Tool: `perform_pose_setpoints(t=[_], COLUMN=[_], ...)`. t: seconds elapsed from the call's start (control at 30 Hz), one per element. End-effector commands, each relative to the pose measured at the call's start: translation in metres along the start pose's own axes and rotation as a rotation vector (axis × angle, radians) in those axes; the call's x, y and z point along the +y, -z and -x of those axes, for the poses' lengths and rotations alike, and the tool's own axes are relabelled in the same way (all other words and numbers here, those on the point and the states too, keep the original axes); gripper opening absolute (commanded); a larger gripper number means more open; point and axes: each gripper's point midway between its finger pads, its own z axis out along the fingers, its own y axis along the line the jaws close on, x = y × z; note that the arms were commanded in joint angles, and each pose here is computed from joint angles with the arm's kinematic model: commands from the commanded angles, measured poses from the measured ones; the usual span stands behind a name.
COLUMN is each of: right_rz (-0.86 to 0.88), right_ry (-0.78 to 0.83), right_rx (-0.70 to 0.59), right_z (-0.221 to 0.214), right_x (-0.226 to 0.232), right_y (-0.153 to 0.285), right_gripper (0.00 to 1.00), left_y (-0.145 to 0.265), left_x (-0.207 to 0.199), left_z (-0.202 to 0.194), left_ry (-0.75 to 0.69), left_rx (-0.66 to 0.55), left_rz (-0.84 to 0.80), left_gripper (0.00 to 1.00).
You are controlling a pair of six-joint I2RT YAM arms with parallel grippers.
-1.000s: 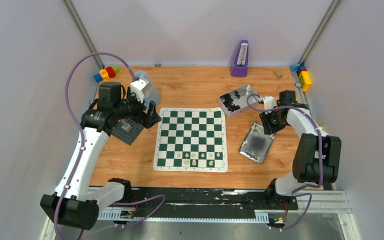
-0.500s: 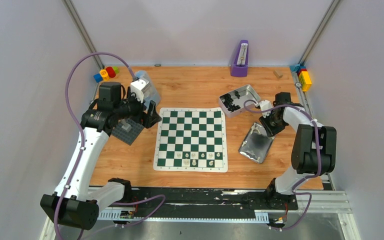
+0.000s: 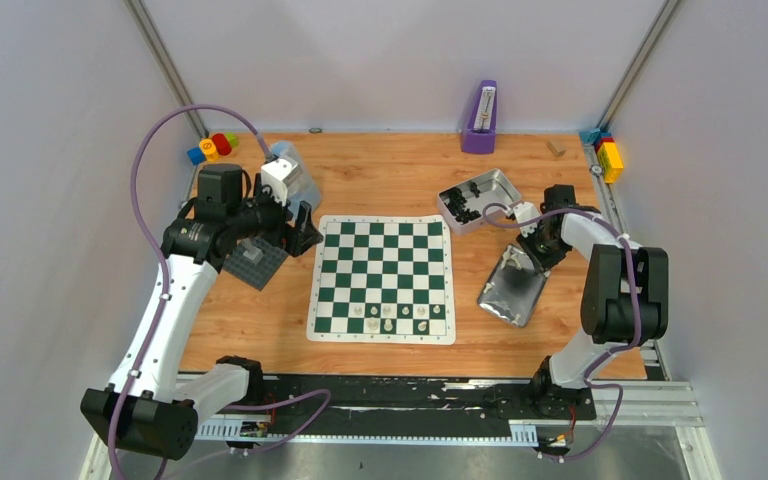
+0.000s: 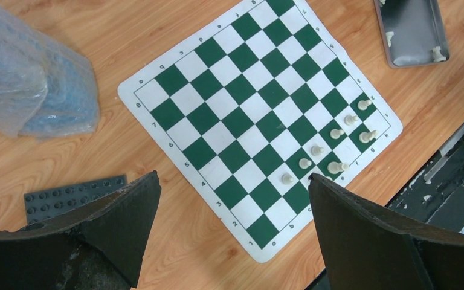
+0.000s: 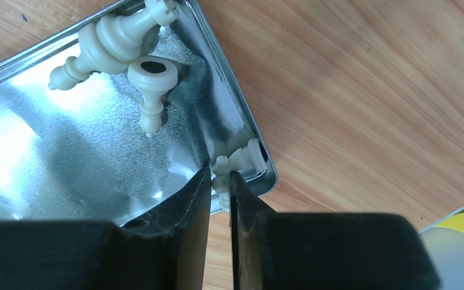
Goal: Set up the chess pieces on the board
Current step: Pick up the chess piece from the storage box.
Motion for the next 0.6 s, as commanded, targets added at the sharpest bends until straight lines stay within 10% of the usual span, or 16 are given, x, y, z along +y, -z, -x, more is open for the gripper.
perform_pose_setpoints(t=[0.0, 0.57], right_rz=[-0.020, 0.117], right_ry=[0.025, 0.000], right_rx=[0.015, -0.190], right_z=[-0.001, 0.041], right_x=[-0.003, 0.024], right_y=[-0.004, 0.052], right_gripper=[0.17, 0.03], left_y=[0.002, 0.002], left_x=[0.001, 0.004], left_z=[0.007, 0.005], left_ry=[-0.034, -0.035], left_rx=[-0.033, -0.030], left_rz=[0.004, 0.019], left_gripper=[1.00, 1.00])
